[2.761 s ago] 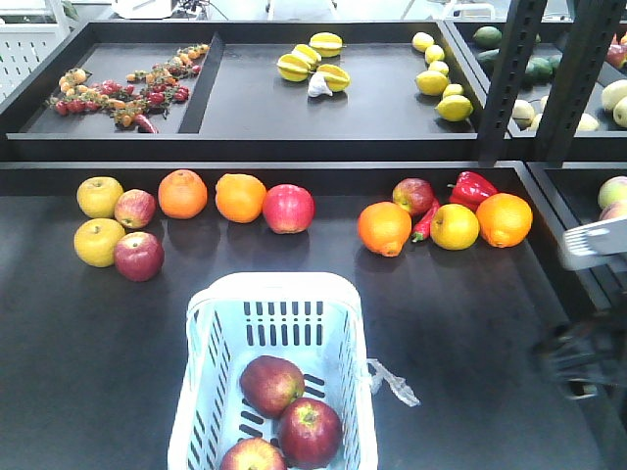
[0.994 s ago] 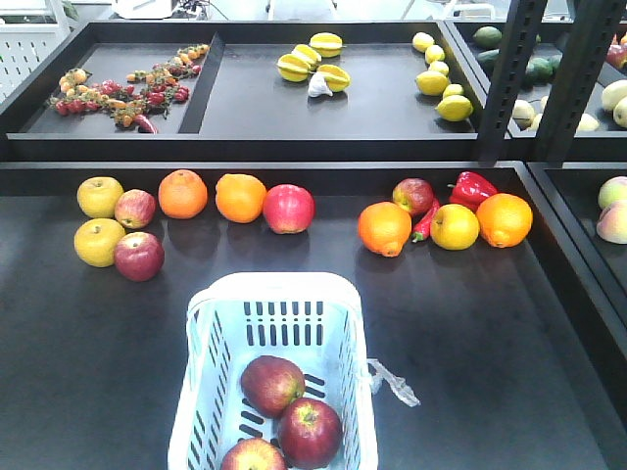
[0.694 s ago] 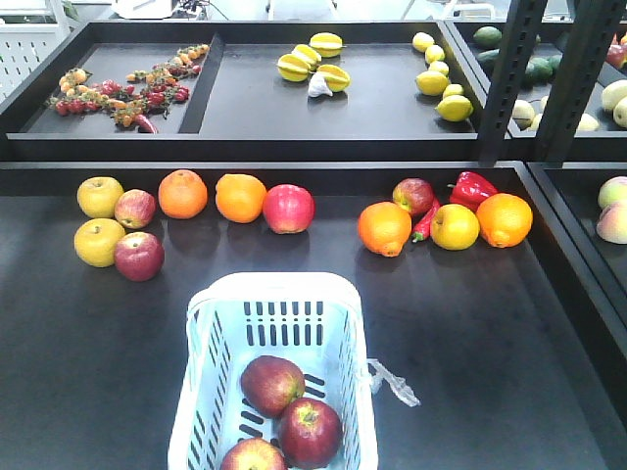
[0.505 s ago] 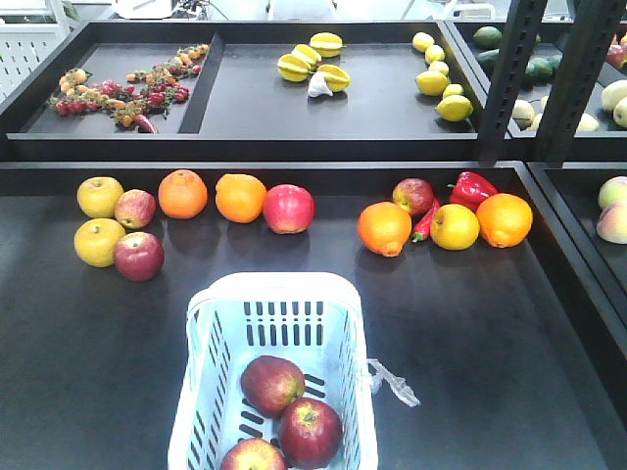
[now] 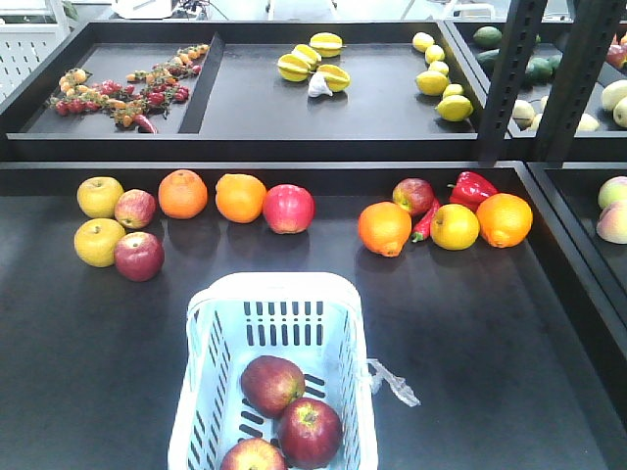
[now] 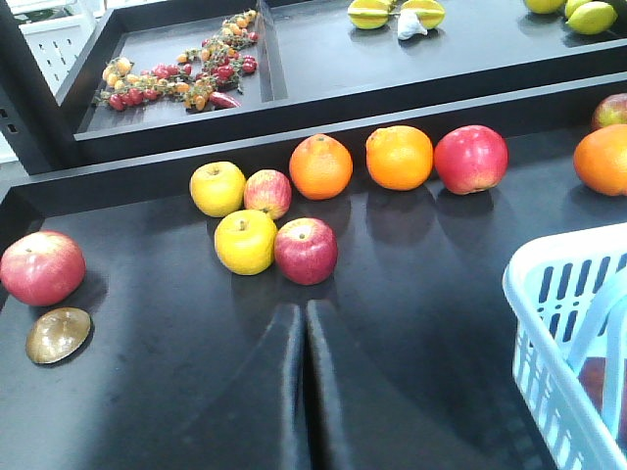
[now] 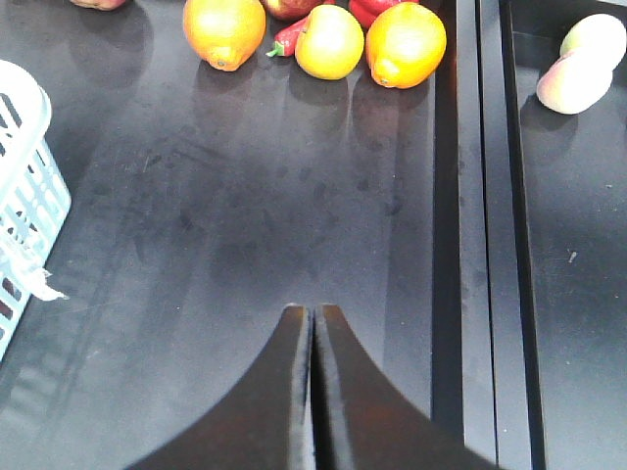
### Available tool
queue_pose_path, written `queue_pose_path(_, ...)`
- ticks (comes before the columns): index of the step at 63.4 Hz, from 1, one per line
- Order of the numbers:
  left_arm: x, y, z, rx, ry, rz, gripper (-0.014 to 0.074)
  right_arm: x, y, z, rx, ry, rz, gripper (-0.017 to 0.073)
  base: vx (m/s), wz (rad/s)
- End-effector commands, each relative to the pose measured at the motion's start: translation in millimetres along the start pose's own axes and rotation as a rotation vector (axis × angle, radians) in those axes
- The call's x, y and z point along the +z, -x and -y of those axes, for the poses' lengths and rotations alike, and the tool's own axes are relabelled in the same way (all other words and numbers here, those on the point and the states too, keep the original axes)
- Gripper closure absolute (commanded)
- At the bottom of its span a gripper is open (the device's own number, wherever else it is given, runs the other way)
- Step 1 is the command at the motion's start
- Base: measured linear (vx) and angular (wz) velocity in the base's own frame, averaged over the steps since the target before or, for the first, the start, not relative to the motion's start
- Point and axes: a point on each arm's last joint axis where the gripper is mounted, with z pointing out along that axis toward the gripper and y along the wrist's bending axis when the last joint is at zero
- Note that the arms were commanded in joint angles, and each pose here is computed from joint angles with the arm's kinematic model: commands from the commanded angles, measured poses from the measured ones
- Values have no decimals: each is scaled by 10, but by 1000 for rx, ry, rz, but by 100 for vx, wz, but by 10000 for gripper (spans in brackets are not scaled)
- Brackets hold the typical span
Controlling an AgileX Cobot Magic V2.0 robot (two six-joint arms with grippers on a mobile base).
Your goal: Pick three apples into basket with both arms
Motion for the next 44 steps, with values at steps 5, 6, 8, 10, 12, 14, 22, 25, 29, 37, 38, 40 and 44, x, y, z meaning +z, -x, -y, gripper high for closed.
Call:
queue_pose_path(5, -25, 129, -13, -5, 8, 84, 601, -60, 105, 27, -10, -22, 78, 568, 0, 0)
queue_pose_path(6, -28, 130, -13, -5, 8, 85, 601, -60, 105, 27, -10, -22, 78, 568, 0, 0)
queue_pose_path(8, -28, 134, -13, -5, 8, 90, 601, -60, 105, 27, -10, -22, 78, 568, 0, 0)
queue_pose_path(10, -29, 138, -13, -6, 8, 94, 601, -60, 105, 27, -10, -22, 78, 568, 0, 0)
queue_pose_path(12, -29, 144, -13, -7, 8, 101, 601, -60, 105, 27, -10, -22, 78, 568, 0, 0)
queue_pose_path(14, -30, 153, -14, -7, 8, 111, 601, -60, 105, 27, -10, -22, 78, 568, 0, 0)
queue_pose_path(22, -63, 144, -2, -77, -7, 147, 601, -60, 105, 27, -10, -22, 78, 568, 0, 0)
queue_pose_path(25, -78, 95, 4, -101, -9, 172, 601, -60, 105, 27, -10, -22, 78, 568, 0, 0)
queue_pose_path(29, -103, 21, 10, -107, -7, 225, 601, -60, 105, 27, -10, -22, 78, 568, 0, 0)
queue_pose_path(37, -168, -190, 27, -108, -1, 347, 600, -60, 105, 27, -10, -22, 78, 568, 0, 0)
queue_pose_path(38, -176, -233, 31, -108, 0, 364, 600, -60, 105, 27, -10, -22, 78, 568, 0, 0)
queue_pose_path(40, -186, -291, 36, -107, 1, 387, 600, -60, 105, 27, -10, -22, 78, 568, 0, 0)
queue_pose_path(44, -187, -451, 51, -107, 2, 420, 600, -60, 105, 27, -10, -22, 78, 568, 0, 0)
